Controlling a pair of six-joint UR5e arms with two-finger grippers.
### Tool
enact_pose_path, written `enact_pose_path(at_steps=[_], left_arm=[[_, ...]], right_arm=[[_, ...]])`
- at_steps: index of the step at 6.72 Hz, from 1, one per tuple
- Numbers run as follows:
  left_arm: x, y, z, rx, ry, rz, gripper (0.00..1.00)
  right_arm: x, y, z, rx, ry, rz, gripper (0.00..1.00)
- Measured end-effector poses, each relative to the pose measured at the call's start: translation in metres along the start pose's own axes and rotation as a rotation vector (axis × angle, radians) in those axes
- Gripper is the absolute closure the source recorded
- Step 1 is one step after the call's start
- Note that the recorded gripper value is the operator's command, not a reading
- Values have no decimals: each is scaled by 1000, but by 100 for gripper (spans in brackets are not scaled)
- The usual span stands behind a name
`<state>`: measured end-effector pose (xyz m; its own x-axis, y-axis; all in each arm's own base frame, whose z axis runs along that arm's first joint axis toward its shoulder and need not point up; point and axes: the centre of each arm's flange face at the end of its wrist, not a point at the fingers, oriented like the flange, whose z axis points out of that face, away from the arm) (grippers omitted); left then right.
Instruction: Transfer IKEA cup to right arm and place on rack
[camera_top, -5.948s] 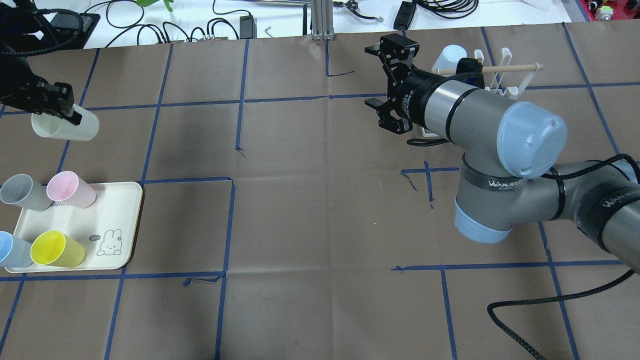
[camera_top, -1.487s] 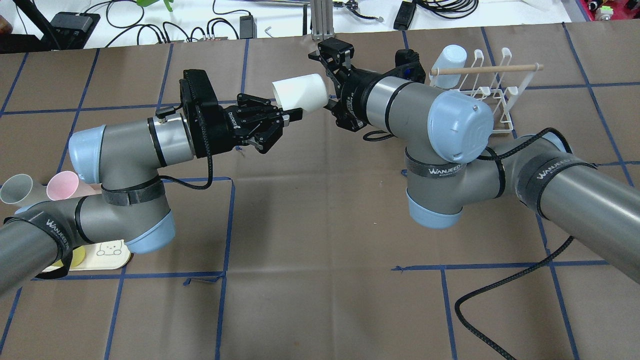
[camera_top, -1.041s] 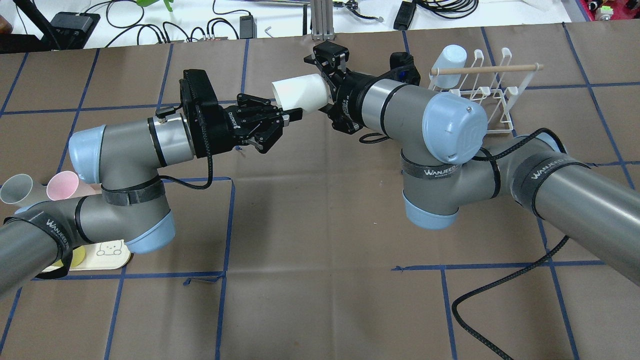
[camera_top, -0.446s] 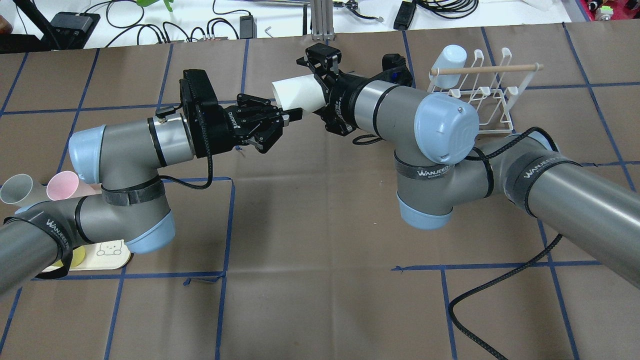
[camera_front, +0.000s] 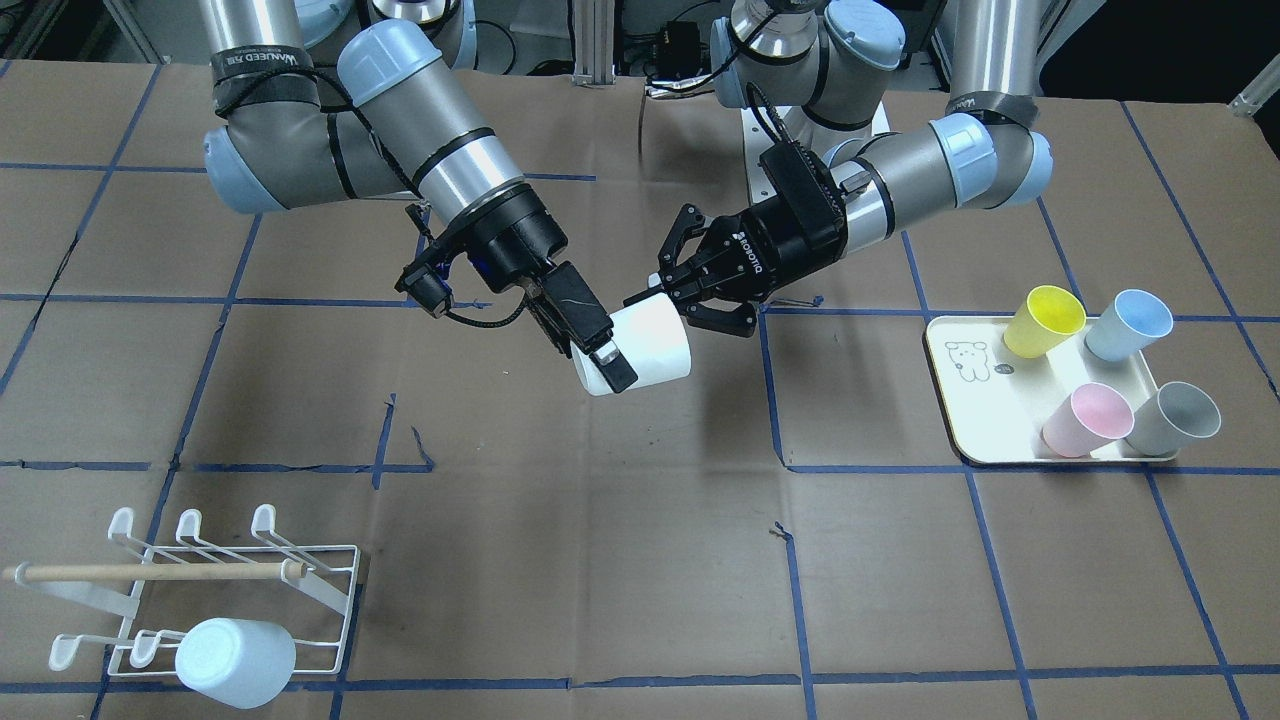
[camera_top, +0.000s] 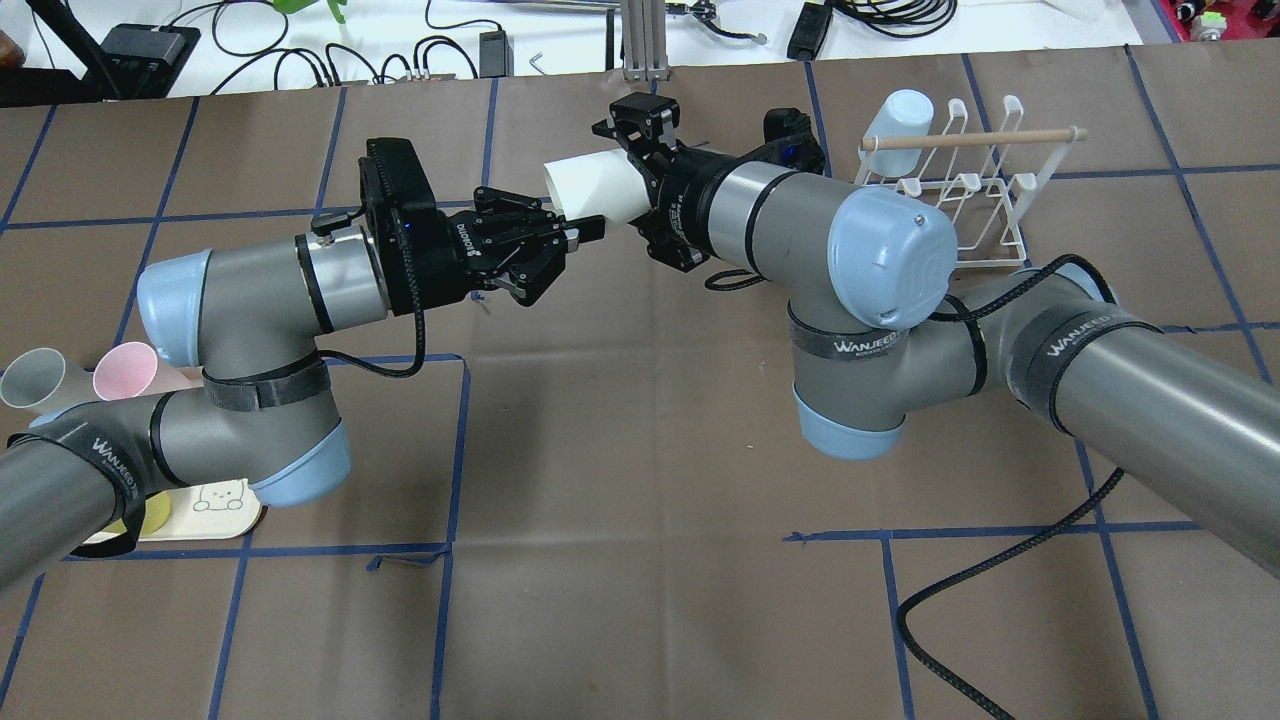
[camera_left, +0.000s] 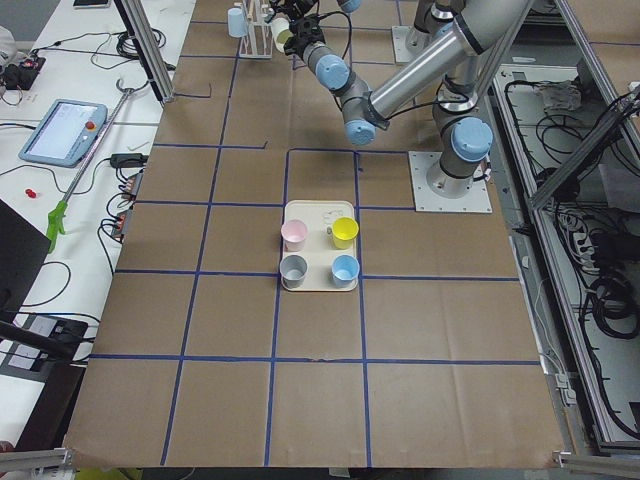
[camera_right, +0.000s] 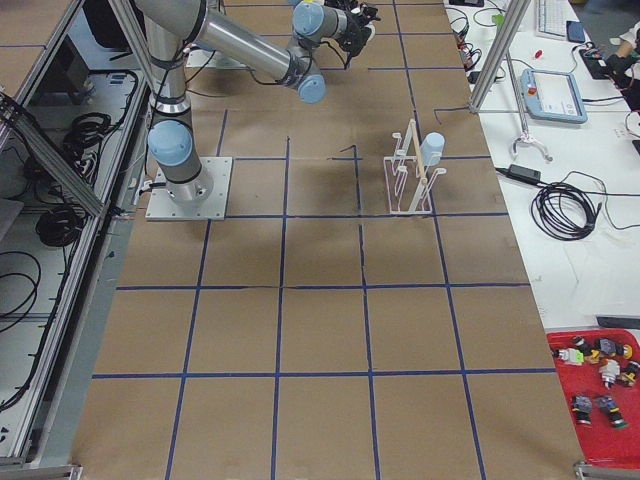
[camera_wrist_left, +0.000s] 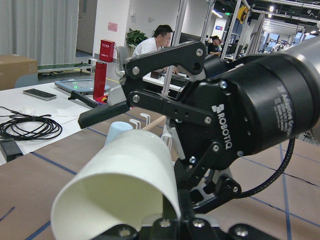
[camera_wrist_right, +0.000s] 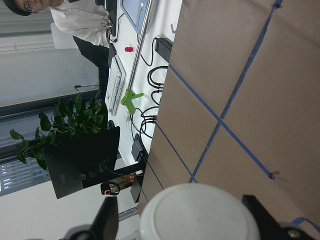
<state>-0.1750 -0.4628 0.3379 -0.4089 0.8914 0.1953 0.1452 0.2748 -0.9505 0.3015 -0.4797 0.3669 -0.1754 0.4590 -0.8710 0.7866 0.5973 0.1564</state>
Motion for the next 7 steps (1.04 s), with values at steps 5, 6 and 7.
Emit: enact_pose_path(at_steps=[5, 6, 7], left_arm=[[-2, -2, 0, -2, -7, -1, 26], [-2, -3, 0, -2, -7, -4, 8], [-2, -3, 0, -2, -6, -17, 1]], right_arm=[[0, 0, 0, -5, 1, -11, 65], [1, 0, 0, -5, 2, -12, 66], [1, 0, 1, -6, 3, -12, 66]])
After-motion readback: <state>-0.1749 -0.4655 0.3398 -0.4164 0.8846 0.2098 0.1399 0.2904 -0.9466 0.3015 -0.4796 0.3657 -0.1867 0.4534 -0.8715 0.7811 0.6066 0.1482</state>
